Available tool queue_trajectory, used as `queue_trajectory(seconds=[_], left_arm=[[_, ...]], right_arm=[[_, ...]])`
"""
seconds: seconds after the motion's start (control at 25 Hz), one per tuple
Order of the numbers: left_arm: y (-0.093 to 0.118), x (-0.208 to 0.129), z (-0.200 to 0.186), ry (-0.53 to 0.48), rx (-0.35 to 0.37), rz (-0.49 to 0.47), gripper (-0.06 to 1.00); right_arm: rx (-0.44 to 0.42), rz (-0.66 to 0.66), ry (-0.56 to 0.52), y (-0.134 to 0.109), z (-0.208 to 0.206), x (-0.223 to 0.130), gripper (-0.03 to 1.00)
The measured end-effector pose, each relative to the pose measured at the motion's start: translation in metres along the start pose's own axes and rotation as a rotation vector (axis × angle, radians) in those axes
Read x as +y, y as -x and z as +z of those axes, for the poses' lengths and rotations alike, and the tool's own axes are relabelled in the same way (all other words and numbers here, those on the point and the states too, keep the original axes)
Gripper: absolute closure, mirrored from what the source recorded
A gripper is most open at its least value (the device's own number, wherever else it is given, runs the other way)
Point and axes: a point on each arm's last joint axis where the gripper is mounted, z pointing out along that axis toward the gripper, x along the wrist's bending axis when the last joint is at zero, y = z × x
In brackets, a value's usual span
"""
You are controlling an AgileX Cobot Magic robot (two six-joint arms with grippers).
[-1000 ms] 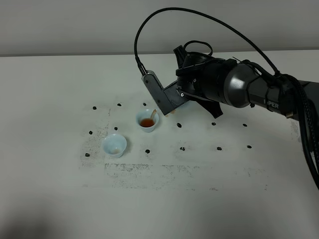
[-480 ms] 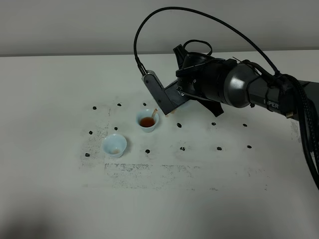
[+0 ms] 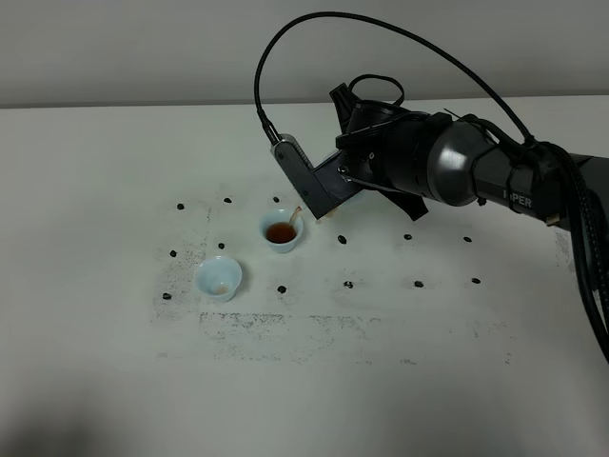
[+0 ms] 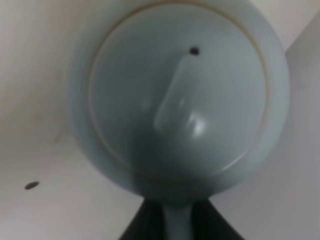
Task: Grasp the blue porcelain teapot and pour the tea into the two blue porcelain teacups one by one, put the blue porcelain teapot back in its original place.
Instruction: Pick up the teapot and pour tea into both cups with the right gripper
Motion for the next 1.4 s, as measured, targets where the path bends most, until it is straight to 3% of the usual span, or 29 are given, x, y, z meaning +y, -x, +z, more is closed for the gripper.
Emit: queue_trajectory(seconds=[1.12, 1.4], left_arm=[[0.0, 0.0, 0.0, 0.0, 0.0, 0.001, 0.22], [0.0, 0.0, 0.0, 0.0, 0.0, 0.001, 0.22]], right_arm=[[-0.015, -0.017, -0.008, 0.0013, 0.0, -0.0007, 0.89], [0.014, 0.036, 0.027, -0.0009, -0.0013, 0.0025, 0.89]])
